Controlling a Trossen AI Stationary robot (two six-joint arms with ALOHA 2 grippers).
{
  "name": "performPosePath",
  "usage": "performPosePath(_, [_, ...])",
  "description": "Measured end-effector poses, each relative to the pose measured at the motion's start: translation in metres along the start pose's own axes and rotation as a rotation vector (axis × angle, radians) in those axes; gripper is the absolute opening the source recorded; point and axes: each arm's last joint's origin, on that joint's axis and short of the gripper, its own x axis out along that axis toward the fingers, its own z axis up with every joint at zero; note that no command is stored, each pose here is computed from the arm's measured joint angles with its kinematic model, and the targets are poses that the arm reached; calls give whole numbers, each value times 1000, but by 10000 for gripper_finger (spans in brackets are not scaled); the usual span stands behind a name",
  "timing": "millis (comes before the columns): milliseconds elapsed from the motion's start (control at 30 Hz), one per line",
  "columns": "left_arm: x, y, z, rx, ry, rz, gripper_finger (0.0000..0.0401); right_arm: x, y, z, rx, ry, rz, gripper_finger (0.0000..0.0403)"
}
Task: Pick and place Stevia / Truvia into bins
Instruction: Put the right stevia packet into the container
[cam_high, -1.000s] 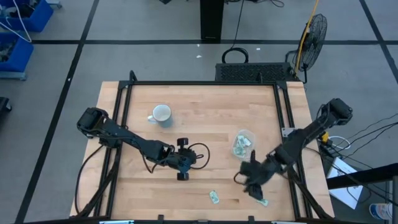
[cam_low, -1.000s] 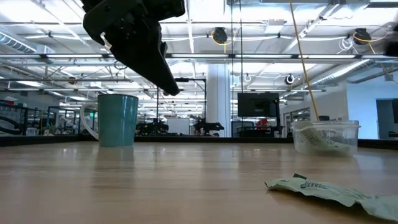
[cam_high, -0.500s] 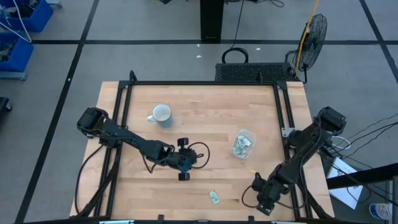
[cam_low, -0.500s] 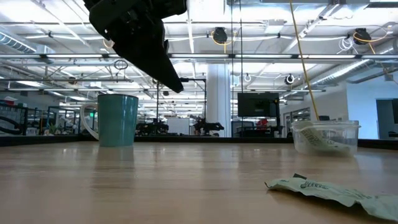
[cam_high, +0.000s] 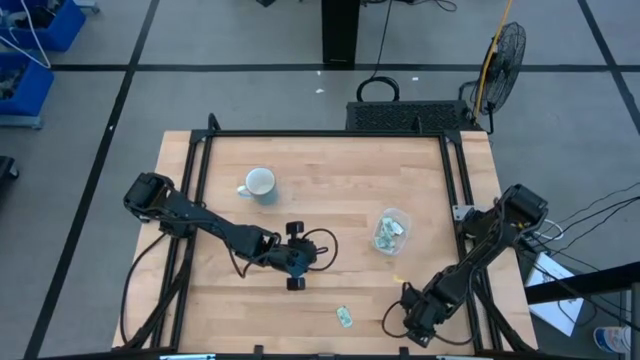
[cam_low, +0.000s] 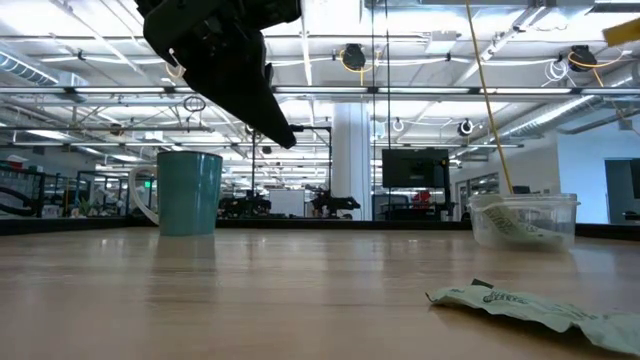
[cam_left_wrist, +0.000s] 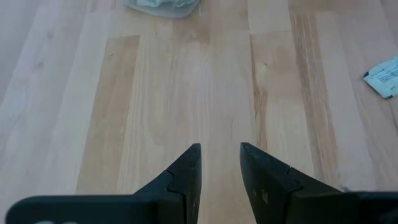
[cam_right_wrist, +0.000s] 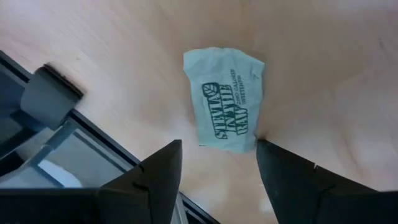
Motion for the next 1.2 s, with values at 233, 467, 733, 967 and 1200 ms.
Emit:
performPosePath(233, [0,0,1,-1,-11,-2,118,2,0,2,57,-63,-3,203])
performPosePath(467, [1,2,2,-8,-13,3,118,4,-1,3,56,-77,-12,176])
performPosePath(733, [1,2,2,-18,-12,3,118,4,1,3,43,-77,12,94])
performPosePath(967, [2,6,2,-17,-11,9,118,4,3,3,46,-74,40,34])
performPosePath(1200, [5,14,4,-33,-7,25,118,-3,5,3,62,-119,74,6])
